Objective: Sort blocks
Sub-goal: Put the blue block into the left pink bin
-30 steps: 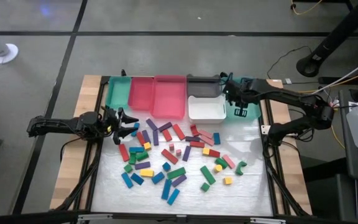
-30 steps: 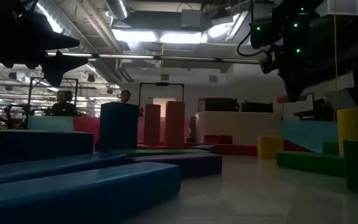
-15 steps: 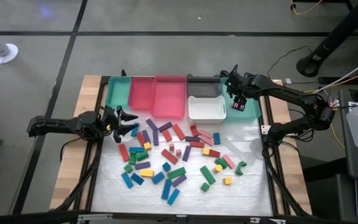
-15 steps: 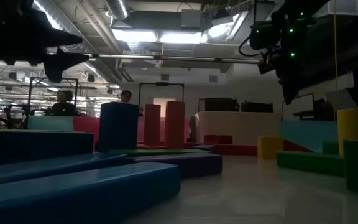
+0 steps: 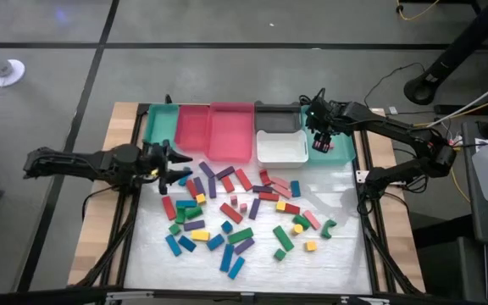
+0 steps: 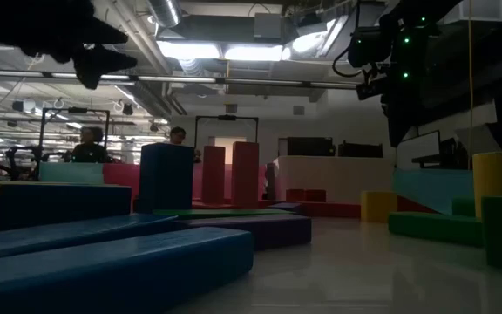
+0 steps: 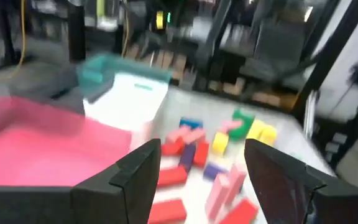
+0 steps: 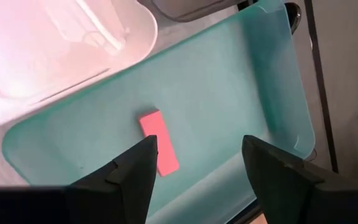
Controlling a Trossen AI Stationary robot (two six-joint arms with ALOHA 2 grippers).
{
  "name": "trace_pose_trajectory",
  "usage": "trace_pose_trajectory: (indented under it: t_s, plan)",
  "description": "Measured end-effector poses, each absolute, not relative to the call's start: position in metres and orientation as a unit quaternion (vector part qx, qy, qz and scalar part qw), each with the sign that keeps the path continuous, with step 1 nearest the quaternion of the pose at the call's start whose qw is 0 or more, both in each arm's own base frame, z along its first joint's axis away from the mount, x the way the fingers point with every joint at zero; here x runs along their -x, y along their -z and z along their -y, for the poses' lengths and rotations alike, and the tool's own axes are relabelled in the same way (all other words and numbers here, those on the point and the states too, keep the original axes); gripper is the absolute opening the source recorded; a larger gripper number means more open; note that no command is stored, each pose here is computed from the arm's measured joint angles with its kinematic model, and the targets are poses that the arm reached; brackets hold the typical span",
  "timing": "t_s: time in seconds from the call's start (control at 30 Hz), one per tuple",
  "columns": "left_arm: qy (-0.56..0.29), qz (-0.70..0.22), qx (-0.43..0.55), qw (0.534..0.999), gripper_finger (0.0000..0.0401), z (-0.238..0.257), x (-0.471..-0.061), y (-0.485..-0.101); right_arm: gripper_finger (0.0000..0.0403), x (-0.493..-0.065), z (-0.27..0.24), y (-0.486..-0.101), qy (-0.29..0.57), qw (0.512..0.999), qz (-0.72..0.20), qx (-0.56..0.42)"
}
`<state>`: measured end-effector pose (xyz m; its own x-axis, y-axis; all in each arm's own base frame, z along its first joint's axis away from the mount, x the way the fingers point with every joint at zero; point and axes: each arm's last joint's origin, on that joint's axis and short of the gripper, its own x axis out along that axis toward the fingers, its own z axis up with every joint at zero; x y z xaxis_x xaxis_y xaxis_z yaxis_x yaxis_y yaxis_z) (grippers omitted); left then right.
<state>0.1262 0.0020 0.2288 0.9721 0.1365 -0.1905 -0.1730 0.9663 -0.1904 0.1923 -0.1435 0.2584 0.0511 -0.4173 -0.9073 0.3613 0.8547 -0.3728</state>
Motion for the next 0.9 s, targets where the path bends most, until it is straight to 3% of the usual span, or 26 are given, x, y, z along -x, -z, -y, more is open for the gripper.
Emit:
trace_pose_trajectory:
  t_s: [0.27,0.53,0.7,0.9]
  plan:
    - [-0.132,-0.297,0.173,0.93,0.0221,-0.002,-0.153,-0.241,0.0237,-0.192,0.143,-0.258,0.268,0.725,-0.634,0.022]
    - [-0.252,-0.467,0.271,0.803,0.0221,-0.002,-0.163,-0.213,0.0237,-0.192,0.143,-0.258,0.269,0.725,-0.634,0.022]
    - [-0.31,-0.518,0.284,0.745,0.0221,-0.002,-0.17,-0.193,0.0237,-0.192,0.143,-0.258,0.269,0.725,-0.634,0.022]
    - [-0.409,-0.506,0.292,0.701,0.0221,-0.005,-0.18,-0.175,0.0237,-0.192,0.143,-0.258,0.269,0.725,-0.634,0.022]
